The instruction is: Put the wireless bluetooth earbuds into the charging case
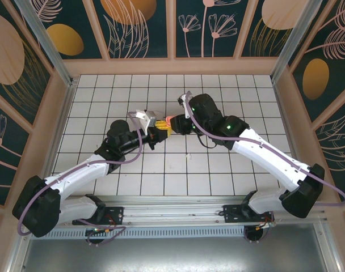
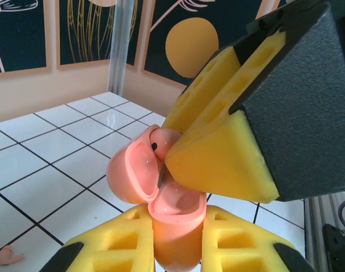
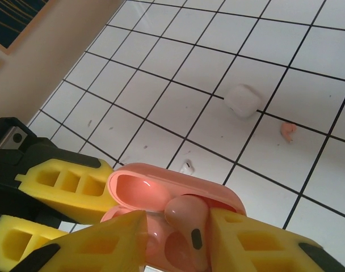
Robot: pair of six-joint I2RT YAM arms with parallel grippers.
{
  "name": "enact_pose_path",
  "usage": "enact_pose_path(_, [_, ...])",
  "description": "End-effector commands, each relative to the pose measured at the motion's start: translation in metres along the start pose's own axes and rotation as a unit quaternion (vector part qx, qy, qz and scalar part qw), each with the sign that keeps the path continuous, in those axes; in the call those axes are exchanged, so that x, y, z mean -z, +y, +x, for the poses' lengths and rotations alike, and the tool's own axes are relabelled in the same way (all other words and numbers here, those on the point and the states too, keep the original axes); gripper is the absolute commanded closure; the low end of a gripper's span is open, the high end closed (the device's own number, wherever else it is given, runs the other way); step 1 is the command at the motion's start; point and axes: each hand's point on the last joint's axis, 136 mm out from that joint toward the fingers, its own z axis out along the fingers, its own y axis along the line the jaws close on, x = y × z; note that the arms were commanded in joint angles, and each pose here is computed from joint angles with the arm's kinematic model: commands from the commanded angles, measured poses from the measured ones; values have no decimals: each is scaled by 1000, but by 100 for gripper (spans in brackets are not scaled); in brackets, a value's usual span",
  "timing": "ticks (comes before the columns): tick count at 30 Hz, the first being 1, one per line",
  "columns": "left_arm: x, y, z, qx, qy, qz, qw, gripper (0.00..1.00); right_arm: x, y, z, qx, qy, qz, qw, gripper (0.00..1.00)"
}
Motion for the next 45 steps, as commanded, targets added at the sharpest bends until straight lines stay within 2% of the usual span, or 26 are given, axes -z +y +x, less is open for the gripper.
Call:
enact_pose_path(1, [5, -14, -32, -33, -58, 19, 998, 100, 17, 16, -7, -9, -6, -37, 999, 67])
enact_pose_path(7, [5, -15, -34, -32, -59, 21, 998, 100, 24, 21, -14, -9, -20, -46, 999, 66])
enact_pose_path(24, [8, -20, -33, -29, -57, 32, 997, 100, 30, -4, -27, -30, -36, 9, 999, 60])
enact_pose_path(45, [8, -21, -28, -27, -51, 38, 998, 100, 47, 5, -42, -42, -53, -20, 998, 55])
